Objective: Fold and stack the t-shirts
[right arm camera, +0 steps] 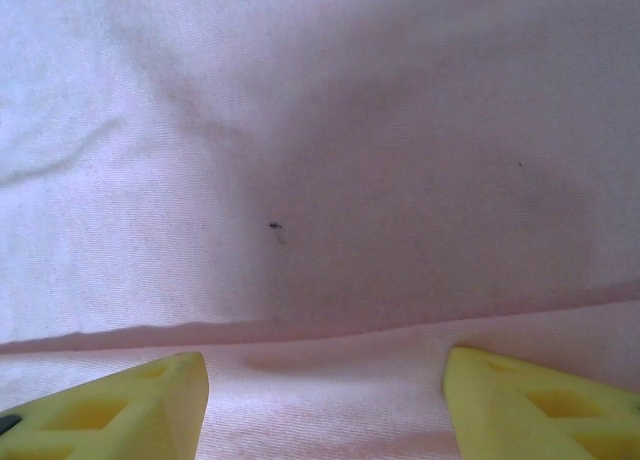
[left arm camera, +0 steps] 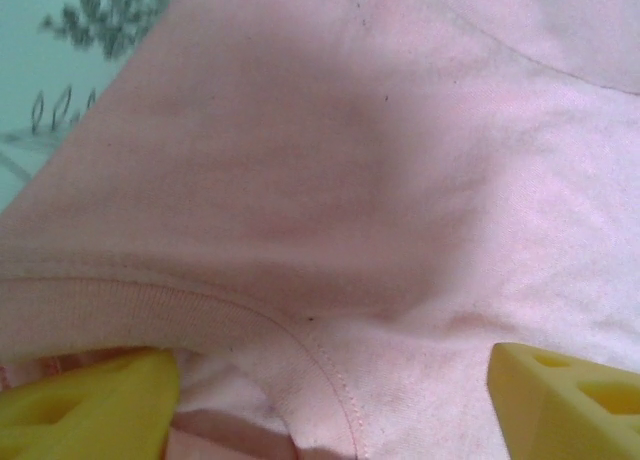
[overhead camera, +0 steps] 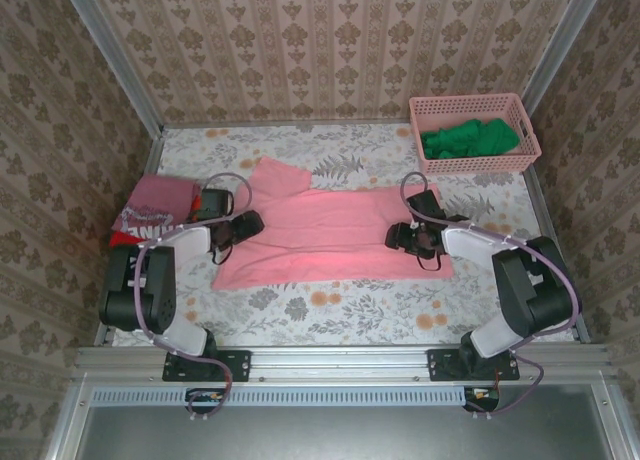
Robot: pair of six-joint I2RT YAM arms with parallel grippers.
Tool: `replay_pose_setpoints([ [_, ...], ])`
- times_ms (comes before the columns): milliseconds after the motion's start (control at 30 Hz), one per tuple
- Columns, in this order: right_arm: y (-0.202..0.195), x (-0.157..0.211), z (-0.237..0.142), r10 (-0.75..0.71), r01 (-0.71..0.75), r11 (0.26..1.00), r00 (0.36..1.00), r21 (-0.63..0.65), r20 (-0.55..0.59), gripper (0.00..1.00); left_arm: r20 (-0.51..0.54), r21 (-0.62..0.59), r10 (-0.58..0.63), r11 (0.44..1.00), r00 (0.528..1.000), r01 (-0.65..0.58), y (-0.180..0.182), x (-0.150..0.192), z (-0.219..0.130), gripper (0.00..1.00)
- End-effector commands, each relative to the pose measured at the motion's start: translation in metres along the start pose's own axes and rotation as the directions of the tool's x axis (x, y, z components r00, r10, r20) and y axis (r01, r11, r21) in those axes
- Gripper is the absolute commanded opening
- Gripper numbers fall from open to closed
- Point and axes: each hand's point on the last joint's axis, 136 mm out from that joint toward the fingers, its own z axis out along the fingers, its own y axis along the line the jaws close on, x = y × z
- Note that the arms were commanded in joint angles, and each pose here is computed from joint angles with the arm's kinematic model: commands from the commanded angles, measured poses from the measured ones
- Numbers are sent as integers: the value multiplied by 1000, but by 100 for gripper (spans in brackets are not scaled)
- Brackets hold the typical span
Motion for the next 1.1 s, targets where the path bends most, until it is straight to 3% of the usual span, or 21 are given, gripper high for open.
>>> replay_pose_setpoints([
  [0, -6, 9, -7, 22, -22, 1000, 999, 16, -28, 65, -54, -46, 9, 999, 998, -12, 6, 13, -13, 86],
  [133, 16, -13, -21, -21, 22, 999, 1000, -47, 22, 65, 75, -72, 141, 988, 987, -136, -13, -43, -36, 88],
  [267, 28, -25, -30, -48, 52, 996, 997, -75, 53, 65, 104, -48, 256, 966, 961, -252, -29, -87, -42, 86],
  [433, 29, -27, -35, -51, 57, 995, 996, -77, 73, 65, 83, -92, 335, 940, 939, -327, -28, -124, -36, 73],
  [600, 24, -24, -33, -48, 53, 997, 996, -64, 73, 65, -9, -66, 380, 923, 925, -380, -29, -138, -10, 58],
  [833, 22, -23, -28, -47, 50, 997, 997, -57, 66, 66, -133, -34, 405, 910, 905, -413, -29, -146, 30, 44],
  [1067, 19, -21, -24, -42, 45, 998, 997, -48, 59, 66, -225, -15, 397, 912, 890, -411, -25, -140, 63, 40],
])
